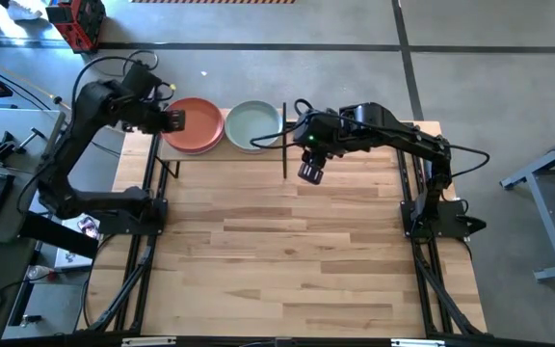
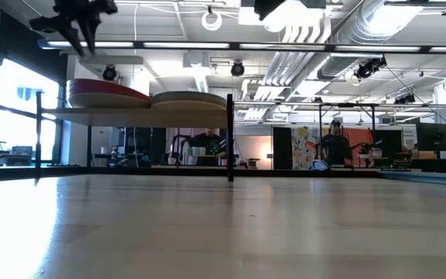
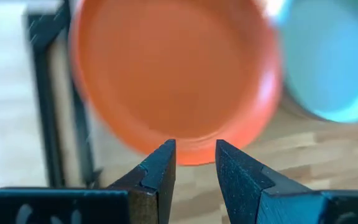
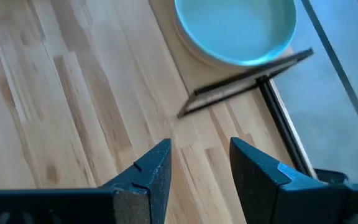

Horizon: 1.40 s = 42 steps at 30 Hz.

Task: Place and stack plates onto a shelf
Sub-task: Return to Home Position

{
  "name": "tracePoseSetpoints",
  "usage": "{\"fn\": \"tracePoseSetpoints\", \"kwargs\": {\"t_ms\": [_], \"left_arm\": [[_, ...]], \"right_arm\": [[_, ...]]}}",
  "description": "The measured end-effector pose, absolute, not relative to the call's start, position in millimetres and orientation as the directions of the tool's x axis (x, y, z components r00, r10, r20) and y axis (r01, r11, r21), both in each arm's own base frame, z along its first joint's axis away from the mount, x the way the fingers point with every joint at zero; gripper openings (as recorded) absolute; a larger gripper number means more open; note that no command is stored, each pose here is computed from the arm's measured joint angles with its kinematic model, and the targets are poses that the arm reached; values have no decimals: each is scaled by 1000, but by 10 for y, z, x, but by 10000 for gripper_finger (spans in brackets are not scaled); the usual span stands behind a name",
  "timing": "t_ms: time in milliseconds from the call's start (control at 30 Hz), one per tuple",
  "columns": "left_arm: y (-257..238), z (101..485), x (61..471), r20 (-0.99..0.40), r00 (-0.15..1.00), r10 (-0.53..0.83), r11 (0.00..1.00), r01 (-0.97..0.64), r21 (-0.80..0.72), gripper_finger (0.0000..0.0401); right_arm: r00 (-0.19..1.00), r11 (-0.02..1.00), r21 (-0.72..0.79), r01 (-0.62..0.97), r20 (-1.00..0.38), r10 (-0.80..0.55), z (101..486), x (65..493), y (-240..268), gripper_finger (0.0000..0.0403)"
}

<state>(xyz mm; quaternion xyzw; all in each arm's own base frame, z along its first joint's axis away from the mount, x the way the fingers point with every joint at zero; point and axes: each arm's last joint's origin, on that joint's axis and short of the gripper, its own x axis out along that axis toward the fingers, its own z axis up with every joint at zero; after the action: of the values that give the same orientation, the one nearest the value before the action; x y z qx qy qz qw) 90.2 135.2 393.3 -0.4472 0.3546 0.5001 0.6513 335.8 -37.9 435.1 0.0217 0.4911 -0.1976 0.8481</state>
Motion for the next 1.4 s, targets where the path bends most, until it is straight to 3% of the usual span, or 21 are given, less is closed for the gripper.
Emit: {"fn": "tracePoseSetpoints", "kwargs": {"t_ms": [333,533,733,900,1200,1400], "left_arm": [[863,4254,1034,-670,582,460,616,-753,-231,102],[625,4227,1014,-494,781,382,817,-535,-215,102],[427,3846,899,-386,876,288,874,-405,-268,102],[317,3461,794,-276,927,254,896,-333,-294,101],[238,2898,731,-134,968,210,950,-235,-208,101],[258,2481,822,-98,975,198,946,-216,-241,101]], "right_arm": [[535,869,-20,495,-781,-322,4411,3453,-388,140],[566,868,-21,497,-750,-342,4438,3488,-378,140],[552,836,-95,540,-711,-437,4265,3636,-265,140],[587,877,-53,478,-723,-364,3879,3876,-148,140],[626,886,12,464,-712,-318,3238,4107,-116,140],[670,894,118,433,-705,-232,2914,4171,-88,140]]}}
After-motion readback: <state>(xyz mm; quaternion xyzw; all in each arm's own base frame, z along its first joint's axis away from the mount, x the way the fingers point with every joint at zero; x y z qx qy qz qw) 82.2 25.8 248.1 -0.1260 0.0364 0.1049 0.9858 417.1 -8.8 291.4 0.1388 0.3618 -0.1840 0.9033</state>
